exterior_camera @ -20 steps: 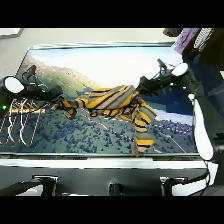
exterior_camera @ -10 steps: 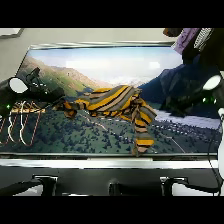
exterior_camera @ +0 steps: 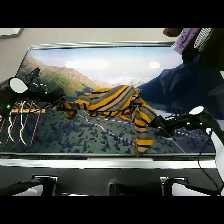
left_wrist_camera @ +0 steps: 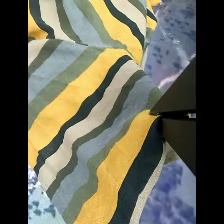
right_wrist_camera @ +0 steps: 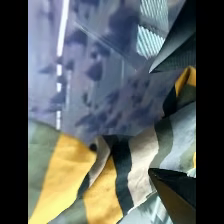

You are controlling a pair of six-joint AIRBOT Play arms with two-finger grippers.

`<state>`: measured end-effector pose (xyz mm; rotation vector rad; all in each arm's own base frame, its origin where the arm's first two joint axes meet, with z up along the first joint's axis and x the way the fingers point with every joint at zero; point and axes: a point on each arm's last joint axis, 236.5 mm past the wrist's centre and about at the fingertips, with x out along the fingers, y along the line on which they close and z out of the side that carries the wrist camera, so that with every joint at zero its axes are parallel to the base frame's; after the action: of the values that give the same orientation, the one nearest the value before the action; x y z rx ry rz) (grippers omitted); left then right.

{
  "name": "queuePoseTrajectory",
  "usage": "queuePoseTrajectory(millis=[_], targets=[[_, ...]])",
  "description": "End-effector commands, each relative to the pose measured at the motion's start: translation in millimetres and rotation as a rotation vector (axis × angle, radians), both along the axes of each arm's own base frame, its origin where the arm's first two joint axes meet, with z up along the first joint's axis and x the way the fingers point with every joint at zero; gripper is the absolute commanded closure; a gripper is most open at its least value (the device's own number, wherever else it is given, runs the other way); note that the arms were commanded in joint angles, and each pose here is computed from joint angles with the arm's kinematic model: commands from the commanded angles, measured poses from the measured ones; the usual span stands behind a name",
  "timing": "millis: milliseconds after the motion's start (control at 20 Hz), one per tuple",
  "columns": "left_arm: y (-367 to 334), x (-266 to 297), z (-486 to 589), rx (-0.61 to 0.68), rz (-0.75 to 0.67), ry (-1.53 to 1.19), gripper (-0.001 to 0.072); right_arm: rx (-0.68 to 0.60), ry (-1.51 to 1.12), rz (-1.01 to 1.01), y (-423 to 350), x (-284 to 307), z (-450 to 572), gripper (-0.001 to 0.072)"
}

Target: Fold the clothes and pants, and hang the long-sleeved shirts on hangers.

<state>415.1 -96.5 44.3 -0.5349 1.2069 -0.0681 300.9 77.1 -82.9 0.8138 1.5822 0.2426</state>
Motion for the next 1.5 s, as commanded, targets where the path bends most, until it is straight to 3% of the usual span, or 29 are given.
queuePoseTrajectory(millis=[0,50,100,150,200,450,600,700,900,1100,1300,1450], targets=[[0.4,4.5,1.5,0.000,0.007,-0.019,0.0685,0.027,-0.011,0.043,27.0,-9.2,-8.5,0.0062],[0.5,4.5,1.5,0.000,0.006,-0.019,0.0685,0.015,-0.025,0.083,39.6,-10.5,-10.0,0.0105],[0.4,4.6,1.5,0.000,0.007,-0.019,0.0684,0.005,-0.035,0.108,51.0,-10.9,-11.6,0.0243],[0.6,6.0,2.6,0.000,0.009,-0.027,0.0685,-0.005,-0.038,0.114,60.8,-10.7,-12.8,0.0433],[1.1,10.3,6.5,-0.001,0.015,-0.050,0.0685,0.003,-0.037,0.105,71.7,-8.6,-10.4,0.0682],[9.8,55.4,109.9,0.007,0.026,-0.374,0.0686,0.065,-0.266,0.113,73.5,75.1,105.0,0.0679],[26.8,64.4,241.1,0.015,0.051,-0.663,0.0686,0.009,-0.652,0.015,30.9,138.6,271.0,0.0679],[42.6,44.0,334.8,0.024,0.085,-0.866,0.0685,-0.098,-0.976,-0.084,-6.9,139.9,401.9,0.0679],[71.9,-47.3,471.8,0.074,0.164,-1.196,0.0686,-0.403,-1.538,-0.289,-57.9,44.6,600.9,0.0679],[104.3,-153.0,525.2,0.199,0.320,-1.350,0.0686,-0.710,-1.762,-0.512,-87.6,-83.2,675.2,0.0679],[139.4,-225.0,518.0,0.243,0.533,-1.299,0.0686,-0.831,-1.809,-0.746,-113.3,-166.2,697.3,0.0679],[154.3,-242.2,502.1,0.247,0.620,-1.231,0.0686,-0.822,-1.805,-0.794,-118.5,-172.6,698.7,0.0679]])
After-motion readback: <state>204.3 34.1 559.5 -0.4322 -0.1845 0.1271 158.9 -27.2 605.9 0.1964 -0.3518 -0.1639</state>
